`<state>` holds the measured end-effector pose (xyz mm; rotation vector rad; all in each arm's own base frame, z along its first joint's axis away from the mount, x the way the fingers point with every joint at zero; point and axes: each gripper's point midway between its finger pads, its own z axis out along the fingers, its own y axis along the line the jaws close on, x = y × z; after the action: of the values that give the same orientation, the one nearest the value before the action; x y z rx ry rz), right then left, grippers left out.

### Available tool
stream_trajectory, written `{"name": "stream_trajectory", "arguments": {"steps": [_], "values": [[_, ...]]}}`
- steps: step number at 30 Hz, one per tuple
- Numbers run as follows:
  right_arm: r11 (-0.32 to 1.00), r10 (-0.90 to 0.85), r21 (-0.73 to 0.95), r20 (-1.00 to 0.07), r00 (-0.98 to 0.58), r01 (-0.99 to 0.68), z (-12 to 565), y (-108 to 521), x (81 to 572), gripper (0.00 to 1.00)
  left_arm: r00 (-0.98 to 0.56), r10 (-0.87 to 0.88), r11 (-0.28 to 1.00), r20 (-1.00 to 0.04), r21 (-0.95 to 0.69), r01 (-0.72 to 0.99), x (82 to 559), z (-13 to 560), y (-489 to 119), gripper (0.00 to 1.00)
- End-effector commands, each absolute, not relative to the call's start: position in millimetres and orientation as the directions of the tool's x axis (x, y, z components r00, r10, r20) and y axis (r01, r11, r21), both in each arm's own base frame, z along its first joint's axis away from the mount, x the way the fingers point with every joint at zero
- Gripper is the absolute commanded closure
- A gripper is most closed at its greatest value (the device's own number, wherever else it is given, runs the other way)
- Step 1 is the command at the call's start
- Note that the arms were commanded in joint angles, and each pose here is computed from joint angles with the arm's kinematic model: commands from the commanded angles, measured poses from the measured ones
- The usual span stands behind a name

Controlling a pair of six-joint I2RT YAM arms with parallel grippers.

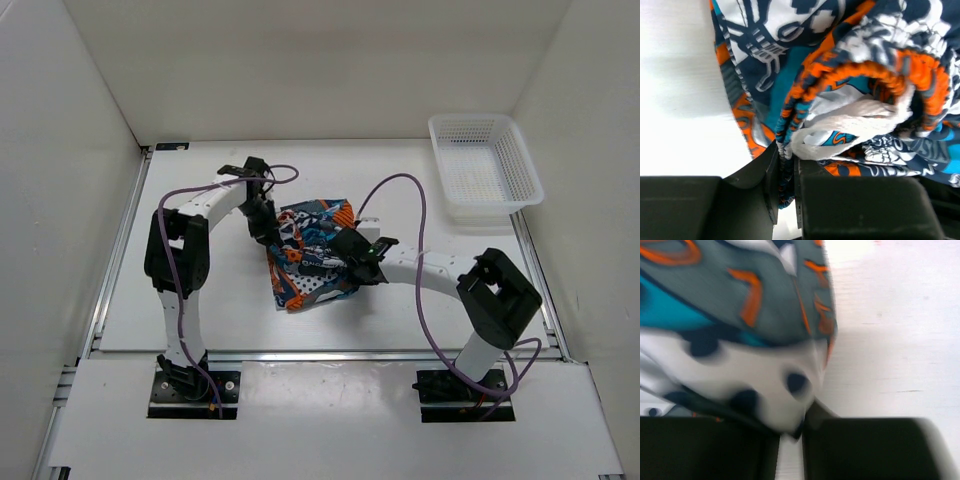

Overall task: Fold and stack the shorts
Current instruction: Fold the shorts

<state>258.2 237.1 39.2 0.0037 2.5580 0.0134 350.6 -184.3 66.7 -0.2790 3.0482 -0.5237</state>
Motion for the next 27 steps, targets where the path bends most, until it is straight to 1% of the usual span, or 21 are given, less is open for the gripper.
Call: {"name": "stream_trajectory", "arguments": {"steps": [1, 2, 4, 5, 7, 8, 10, 11, 12, 13, 14, 15, 17, 18, 19, 21, 23, 24, 26, 27], "values": [[0.991, -0.029, -0.127, -0.526, -0.85, 0.045, 34, 204, 252, 0.58, -0.98, -0.165, 0.941, -0.109, -0.316, -0.123, 346, 88, -170, 0.9], [0.994, -0.035, -0.105, -0.537, -0.843, 0.025, 44, 208, 254, 0.44, -0.981, -0.164, 0.941, -0.108, -0.315, -0.123, 341, 89, -169, 0.9], [0.998, -0.048, -0.063, -0.55, -0.834, -0.016, 59, 216, 251, 0.33, -0.978, -0.174, 0.94, -0.117, -0.315, -0.13, 330, 90, -169, 0.9], [0.999, -0.035, -0.015, -0.579, -0.814, -0.033, 78, 219, 251, 0.28, -0.978, -0.174, 0.94, -0.113, -0.313, -0.131, 326, 90, -168, 0.9], [0.995, -0.06, 0.03, -0.602, -0.796, -0.097, 99, 224, 250, 0.27, -0.979, -0.174, 0.941, -0.106, -0.31, -0.134, 323, 84, -167, 0.9], [0.991, -0.044, 0.067, -0.641, -0.766, -0.114, 121, 226, 252, 0.27, -0.979, -0.174, 0.941, -0.108, -0.311, -0.133, 323, 82, -167, 0.9], [0.985, -0.047, 0.091, -0.673, -0.738, -0.146, 142, 227, 256, 0.35, -0.982, -0.172, 0.941, -0.081, -0.308, -0.14, 321, 73, -168, 0.9], [0.982, -0.03, 0.115, -0.684, -0.729, -0.148, 153, 226, 259, 0.41, -0.984, -0.162, 0.944, -0.074, -0.302, -0.132, 323, 67, -168, 0.9], [0.979, -0.027, 0.13, -0.683, -0.73, -0.157, 157, 228, 261, 0.55, -0.984, -0.162, 0.944, -0.076, -0.303, -0.132, 325, 66, -169, 0.9], [0.973, -0.016, 0.156, -0.693, -0.721, -0.171, 164, 232, 266, 0.62, -0.984, -0.16, 0.942, -0.072, -0.311, -0.131, 325, 67, -170, 0.9], [0.972, -0.016, 0.158, -0.698, -0.716, -0.175, 170, 231, 276, 0.68, -0.985, -0.16, 0.942, -0.069, -0.309, -0.132, 327, 65, -171, 0.9], [0.966, -0.015, 0.173, -0.7, -0.714, -0.189, 174, 236, 281, 0.76, -0.985, -0.16, 0.942, -0.069, -0.309, -0.132, 327, 65, -171, 0.9], [0.948, -0.052, 0.203, -0.658, -0.751, -0.244, 166, 252, 287, 0.77, -0.985, -0.16, 0.942, -0.069, -0.309, -0.132, 327, 65, -171, 0.9], [0.936, -0.061, 0.222, -0.667, -0.743, -0.275, 177, 265, 294, 0.8, -0.984, -0.161, 0.94, -0.081, -0.315, -0.128, 327, 67, -171, 0.9], [0.929, -0.107, 0.208, -0.641, -0.76, -0.306, 164, 273, 295, 0.82, -0.984, -0.161, 0.94, -0.081, -0.315, -0.128, 327, 67, -171, 0.9], [0.901, -0.14, 0.245, -0.618, -0.774, -0.359, 156, 290, 295, 0.82, -0.984, -0.159, 0.938, -0.08, -0.324, -0.126, 321, 71, -171, 0.9], [0.86, -0.21, 0.291, -0.546, -0.811, -0.418, 131, 306, 284, 0.86, -0.986, -0.149, 0.94, -0.075, -0.319, -0.118, 318, 68, -169, 0.9], [0.851, -0.223, 0.307, -0.521, -0.824, -0.425, 120, 310, 280, 0.86, -0.987, -0.147, 0.937, -0.07, -0.33, -0.117, 317, 69, -171, 0.84], [0.856, -0.265, 0.302, -0.442, -0.857, -0.42, 84, 311, 260, 0.88, -0.988, -0.139, 0.938, -0.073, -0.329, -0.108, 317, 69, -171, 0.66], [0.867, -0.269, 0.293, -0.407, -0.873, -0.404, 67, 308, 256, 0.88, -0.988, -0.138, 0.939, -0.064, -0.325, -0.11, 315, 69, -170, 0.43]]}}
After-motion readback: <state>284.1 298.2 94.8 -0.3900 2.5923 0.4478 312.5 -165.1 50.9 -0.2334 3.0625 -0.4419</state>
